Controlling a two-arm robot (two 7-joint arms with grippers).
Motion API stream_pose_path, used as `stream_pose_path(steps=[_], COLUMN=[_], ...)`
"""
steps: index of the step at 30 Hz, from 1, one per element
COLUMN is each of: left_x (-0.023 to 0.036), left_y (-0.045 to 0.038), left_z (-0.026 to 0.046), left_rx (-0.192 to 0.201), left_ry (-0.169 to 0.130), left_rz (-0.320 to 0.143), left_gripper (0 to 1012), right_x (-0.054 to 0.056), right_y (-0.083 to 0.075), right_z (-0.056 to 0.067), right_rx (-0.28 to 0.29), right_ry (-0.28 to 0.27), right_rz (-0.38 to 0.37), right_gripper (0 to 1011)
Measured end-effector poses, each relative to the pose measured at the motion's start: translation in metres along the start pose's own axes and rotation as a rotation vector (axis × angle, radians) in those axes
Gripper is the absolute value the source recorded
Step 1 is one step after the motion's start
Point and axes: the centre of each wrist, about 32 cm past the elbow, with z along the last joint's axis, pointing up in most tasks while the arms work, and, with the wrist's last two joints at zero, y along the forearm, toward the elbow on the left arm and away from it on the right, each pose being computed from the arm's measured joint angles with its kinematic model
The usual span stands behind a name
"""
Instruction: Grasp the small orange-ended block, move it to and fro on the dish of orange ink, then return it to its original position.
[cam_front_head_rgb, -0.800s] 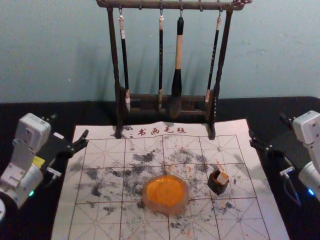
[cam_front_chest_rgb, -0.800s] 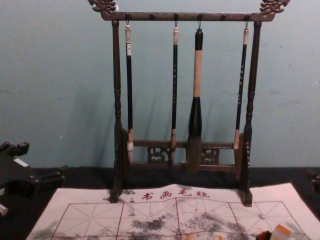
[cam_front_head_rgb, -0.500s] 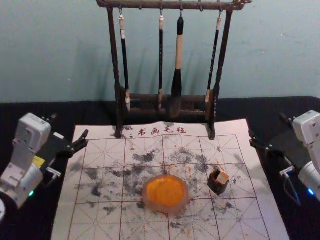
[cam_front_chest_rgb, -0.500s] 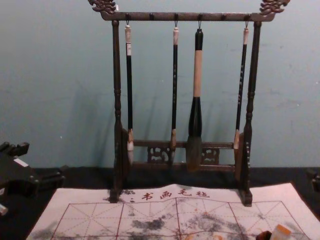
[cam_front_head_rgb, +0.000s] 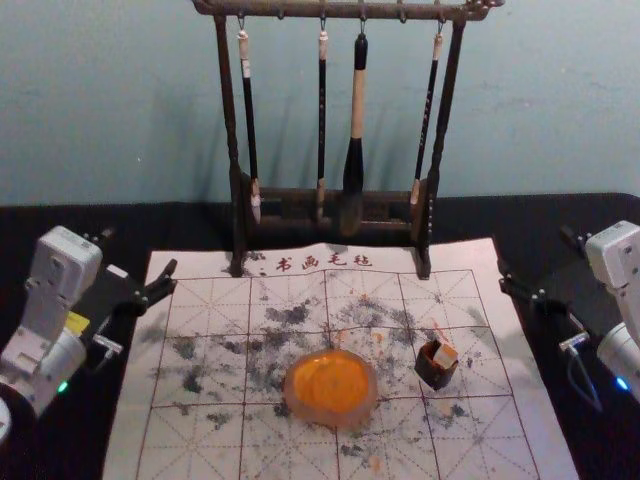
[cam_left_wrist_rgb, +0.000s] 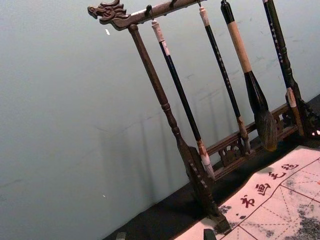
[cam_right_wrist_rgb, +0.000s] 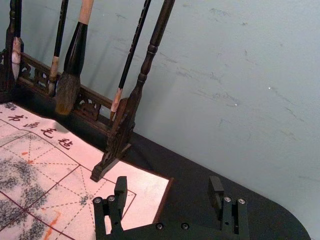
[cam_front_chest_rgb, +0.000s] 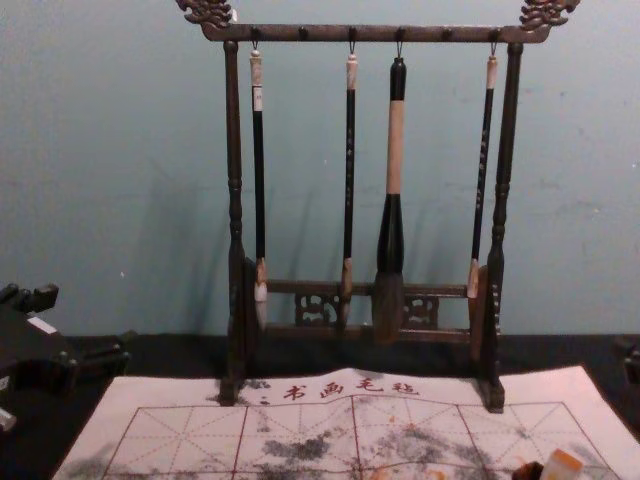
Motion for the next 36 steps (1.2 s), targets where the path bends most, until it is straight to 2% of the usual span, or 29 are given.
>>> stream_pose_path(steps=[36], left_x=[0.0], left_y=[0.0], left_z=[0.0], left_rx=[0.0], left_ry=[0.0], left_rz=[0.0], left_gripper=[1001], right_x=[0.0], right_y=[0.0], right_z=[0.0], right_rx=[0.0], right_ry=[0.0], right_rz=[0.0], right_gripper=[1000])
